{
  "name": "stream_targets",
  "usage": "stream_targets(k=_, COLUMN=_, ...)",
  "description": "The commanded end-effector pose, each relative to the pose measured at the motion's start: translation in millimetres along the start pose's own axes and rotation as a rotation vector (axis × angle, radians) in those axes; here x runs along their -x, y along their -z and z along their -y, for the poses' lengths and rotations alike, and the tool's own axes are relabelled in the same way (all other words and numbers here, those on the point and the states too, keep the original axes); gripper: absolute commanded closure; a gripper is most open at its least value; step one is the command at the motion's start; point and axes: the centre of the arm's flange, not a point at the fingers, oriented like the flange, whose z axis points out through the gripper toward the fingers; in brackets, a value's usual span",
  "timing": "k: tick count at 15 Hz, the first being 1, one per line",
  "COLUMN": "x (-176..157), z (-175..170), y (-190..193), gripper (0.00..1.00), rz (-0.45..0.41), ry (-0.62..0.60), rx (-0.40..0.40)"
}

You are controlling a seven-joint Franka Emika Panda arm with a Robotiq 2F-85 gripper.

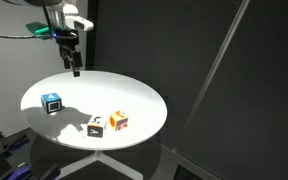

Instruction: Flip the block with a black and white image facing up and slide it to the left

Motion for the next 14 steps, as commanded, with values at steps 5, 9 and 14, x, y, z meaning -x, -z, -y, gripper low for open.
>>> stream_targets(k=5, x=-37, z=-30, y=-34, gripper=0.0, rz=0.012, ry=0.193, rx=0.044)
stream_targets(k=9, x=-51, z=-42, y=-54, gripper=0.0, rz=0.058, ry=0.288, rx=0.029)
stream_targets(k=14, x=-44, z=-43, y=-66, gripper=0.0, rz=0.088, ry=0.289, rx=0.03)
